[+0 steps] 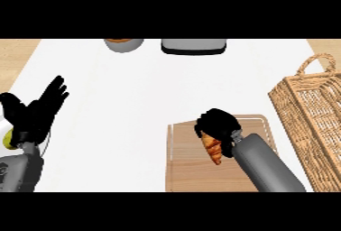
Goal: Pick the croissant from the cutting board and place it in the basket
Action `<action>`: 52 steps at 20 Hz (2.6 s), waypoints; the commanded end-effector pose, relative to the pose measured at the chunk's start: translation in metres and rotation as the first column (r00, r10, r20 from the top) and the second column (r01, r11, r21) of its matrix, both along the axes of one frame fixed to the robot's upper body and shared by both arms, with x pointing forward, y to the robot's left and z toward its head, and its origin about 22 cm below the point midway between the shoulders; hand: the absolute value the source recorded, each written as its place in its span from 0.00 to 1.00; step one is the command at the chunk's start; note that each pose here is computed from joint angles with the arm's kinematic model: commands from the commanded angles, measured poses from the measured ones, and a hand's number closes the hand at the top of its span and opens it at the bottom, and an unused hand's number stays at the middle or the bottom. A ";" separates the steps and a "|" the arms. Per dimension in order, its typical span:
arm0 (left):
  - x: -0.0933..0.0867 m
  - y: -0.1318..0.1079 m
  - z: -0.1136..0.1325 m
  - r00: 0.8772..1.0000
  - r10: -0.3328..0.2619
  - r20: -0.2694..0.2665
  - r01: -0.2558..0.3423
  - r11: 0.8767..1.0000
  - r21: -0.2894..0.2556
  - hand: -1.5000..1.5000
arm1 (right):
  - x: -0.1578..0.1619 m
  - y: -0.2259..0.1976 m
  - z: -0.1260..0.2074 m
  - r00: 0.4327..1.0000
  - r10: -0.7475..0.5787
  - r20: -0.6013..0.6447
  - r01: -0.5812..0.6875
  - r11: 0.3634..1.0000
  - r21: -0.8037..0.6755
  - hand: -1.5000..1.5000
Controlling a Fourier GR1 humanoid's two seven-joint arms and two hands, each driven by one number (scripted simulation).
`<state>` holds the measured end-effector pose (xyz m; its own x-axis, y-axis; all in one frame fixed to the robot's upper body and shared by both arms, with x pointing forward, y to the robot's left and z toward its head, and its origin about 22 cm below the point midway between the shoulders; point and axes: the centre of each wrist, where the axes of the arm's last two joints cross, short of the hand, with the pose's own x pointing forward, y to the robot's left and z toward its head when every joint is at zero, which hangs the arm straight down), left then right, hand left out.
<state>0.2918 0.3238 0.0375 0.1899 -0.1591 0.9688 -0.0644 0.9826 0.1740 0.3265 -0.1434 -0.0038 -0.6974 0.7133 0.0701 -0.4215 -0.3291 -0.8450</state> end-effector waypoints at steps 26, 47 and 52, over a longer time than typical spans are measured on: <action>0.023 -0.034 0.008 0.994 -0.111 0.019 0.111 0.994 0.005 0.50 | 0.091 0.048 0.139 -0.203 -0.962 -0.181 0.399 -0.250 0.882 1.00; 0.009 -0.015 0.002 0.999 -0.039 0.004 0.039 0.999 0.000 0.50 | 0.132 0.040 0.269 -0.563 -0.825 -0.054 0.279 -0.251 0.927 1.00; 0.012 -0.014 0.007 0.999 -0.040 0.018 0.040 0.999 0.006 0.50 | 0.142 0.006 0.266 -0.681 -0.732 0.027 0.314 -0.259 0.913 1.00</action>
<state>0.3027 0.3050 0.0388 0.1753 -0.1732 0.9691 -0.0344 0.9827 0.1819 0.4645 -0.1258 0.2468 0.5371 0.5752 0.6170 0.7750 -0.0476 -0.6302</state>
